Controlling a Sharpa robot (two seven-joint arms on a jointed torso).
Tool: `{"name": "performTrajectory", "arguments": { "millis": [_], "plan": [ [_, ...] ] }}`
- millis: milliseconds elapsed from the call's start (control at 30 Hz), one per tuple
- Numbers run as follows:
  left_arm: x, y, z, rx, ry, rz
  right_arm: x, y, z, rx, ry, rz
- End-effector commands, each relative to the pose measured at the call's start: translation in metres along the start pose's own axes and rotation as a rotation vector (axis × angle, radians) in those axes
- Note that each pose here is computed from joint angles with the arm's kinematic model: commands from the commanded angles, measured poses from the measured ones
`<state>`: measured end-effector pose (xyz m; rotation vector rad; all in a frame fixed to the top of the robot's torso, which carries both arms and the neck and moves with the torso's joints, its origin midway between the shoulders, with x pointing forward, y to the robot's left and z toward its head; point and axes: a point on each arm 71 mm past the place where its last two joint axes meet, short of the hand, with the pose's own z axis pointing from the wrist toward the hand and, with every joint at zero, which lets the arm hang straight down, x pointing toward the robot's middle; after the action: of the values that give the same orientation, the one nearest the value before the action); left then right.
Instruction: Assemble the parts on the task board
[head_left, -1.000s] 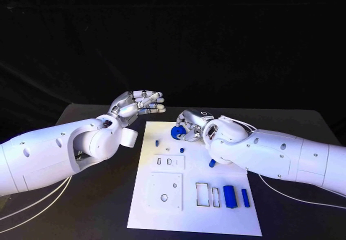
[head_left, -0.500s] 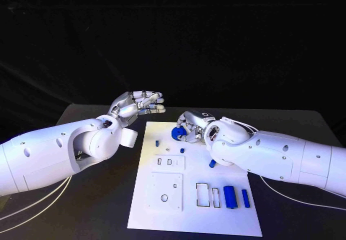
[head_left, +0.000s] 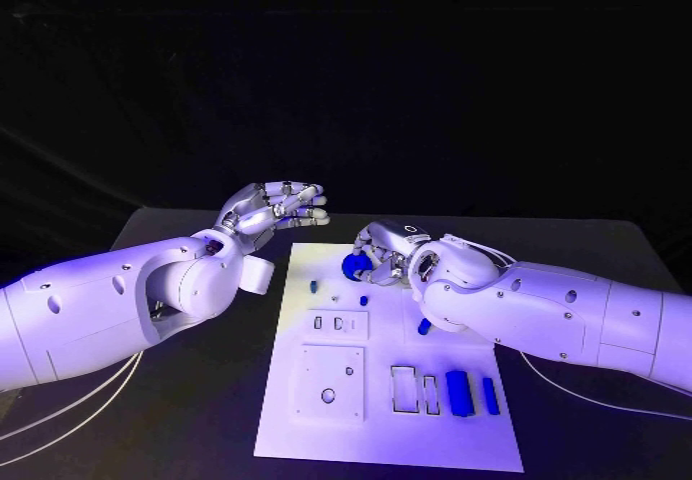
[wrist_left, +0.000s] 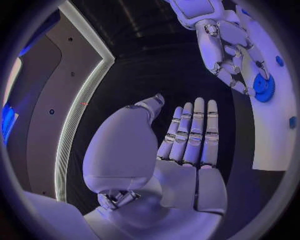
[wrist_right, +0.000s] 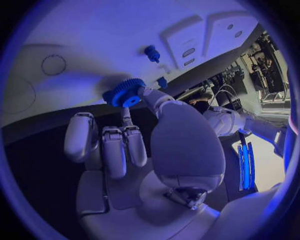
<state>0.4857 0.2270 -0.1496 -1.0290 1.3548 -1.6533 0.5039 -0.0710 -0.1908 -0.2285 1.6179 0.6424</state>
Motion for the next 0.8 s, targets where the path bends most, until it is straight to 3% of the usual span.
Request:
{"name": "performTrajectory", "arguments": {
  "millis": [33, 800],
  "plan": [
    [0.0023, -0.0008, 0.0006, 0.008, 0.02, -0.007, 0.0023, -0.0013, -0.0011, 0.004, 0.006, -0.006],
    [-0.0002, -0.0005, 0.0011, 0.007, 0.012, -0.003, 0.0028, -0.0027, -0.0041, 0.016, -0.011, 0.006]
  ]
}}
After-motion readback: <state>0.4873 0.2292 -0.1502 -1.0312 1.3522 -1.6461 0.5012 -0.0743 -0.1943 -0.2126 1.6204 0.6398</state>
